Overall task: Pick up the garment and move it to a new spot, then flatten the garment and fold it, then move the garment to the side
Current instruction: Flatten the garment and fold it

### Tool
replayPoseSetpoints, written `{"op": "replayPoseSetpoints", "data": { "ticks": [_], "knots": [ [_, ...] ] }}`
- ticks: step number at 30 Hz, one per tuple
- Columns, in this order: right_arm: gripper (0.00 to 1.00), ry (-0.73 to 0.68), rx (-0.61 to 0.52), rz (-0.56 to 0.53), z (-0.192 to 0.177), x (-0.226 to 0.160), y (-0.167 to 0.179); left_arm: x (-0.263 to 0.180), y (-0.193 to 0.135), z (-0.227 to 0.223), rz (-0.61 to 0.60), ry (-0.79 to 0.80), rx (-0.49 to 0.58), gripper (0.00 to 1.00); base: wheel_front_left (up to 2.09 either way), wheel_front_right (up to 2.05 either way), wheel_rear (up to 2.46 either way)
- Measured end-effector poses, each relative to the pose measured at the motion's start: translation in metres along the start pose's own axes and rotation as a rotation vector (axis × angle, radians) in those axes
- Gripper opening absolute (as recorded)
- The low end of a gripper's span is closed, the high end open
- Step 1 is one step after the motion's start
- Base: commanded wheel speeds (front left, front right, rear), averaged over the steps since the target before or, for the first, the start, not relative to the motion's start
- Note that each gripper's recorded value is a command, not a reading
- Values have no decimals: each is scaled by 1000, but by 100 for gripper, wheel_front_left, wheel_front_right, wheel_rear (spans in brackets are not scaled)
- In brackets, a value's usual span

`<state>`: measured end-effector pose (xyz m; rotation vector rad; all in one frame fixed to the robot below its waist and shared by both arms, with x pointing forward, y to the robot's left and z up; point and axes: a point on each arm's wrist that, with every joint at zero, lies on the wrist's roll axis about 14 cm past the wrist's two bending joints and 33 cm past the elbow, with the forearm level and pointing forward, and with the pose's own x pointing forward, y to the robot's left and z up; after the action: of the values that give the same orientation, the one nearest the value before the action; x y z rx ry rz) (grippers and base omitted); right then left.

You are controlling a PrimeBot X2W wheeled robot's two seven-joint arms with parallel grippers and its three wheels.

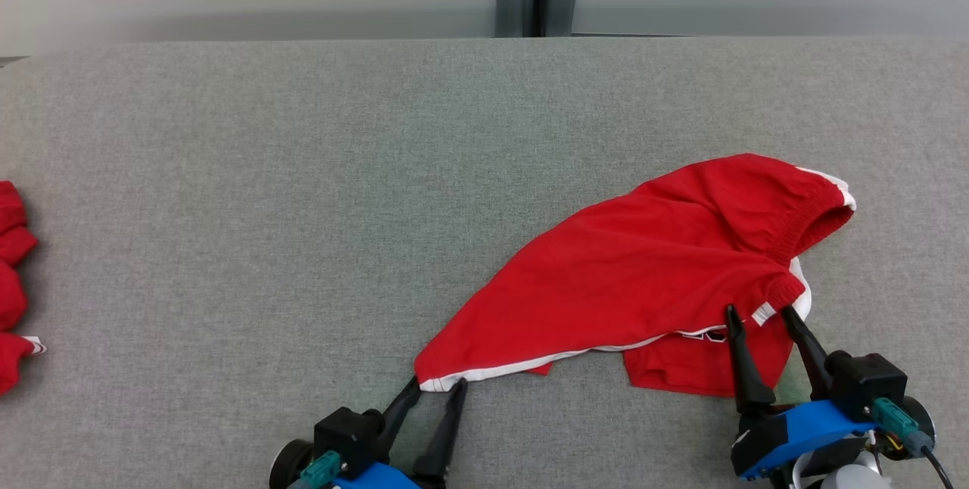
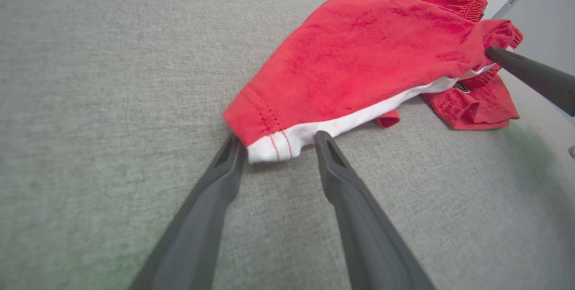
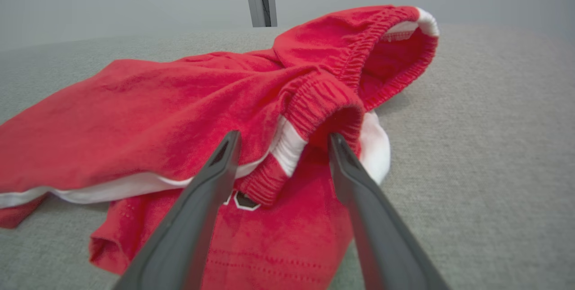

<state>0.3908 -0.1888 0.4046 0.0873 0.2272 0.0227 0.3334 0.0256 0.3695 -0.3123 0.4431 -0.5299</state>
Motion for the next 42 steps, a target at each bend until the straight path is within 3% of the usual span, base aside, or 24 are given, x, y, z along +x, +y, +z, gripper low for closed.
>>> {"op": "replayPoseSetpoints", "data": {
  "ticks": [1, 3, 4, 36, 42],
  "knots": [
    [100, 1, 0, 0, 0, 0, 0, 0, 0, 0, -1, 0, -1, 41, 0, 0, 0],
    [100, 2, 1, 1, -1, 0, 0, 1, 0, 3, -5, -8, -1, 10, 0, 0, 0],
    [100, 2, 1, 2, -1, 0, 0, 1, 0, 5, -5, -13, 1, 0, 0, 0, 0],
    [100, 24, 12, -10, -10, -14, -2, 1, 11, 21, 33, -62, 45, 0, 0, 0, 0],
    [100, 26, 15, 35, -10, -12, 13, -3, 11, 17, 38, -55, 45, 0, 0, 0, 0]
  ]
}}
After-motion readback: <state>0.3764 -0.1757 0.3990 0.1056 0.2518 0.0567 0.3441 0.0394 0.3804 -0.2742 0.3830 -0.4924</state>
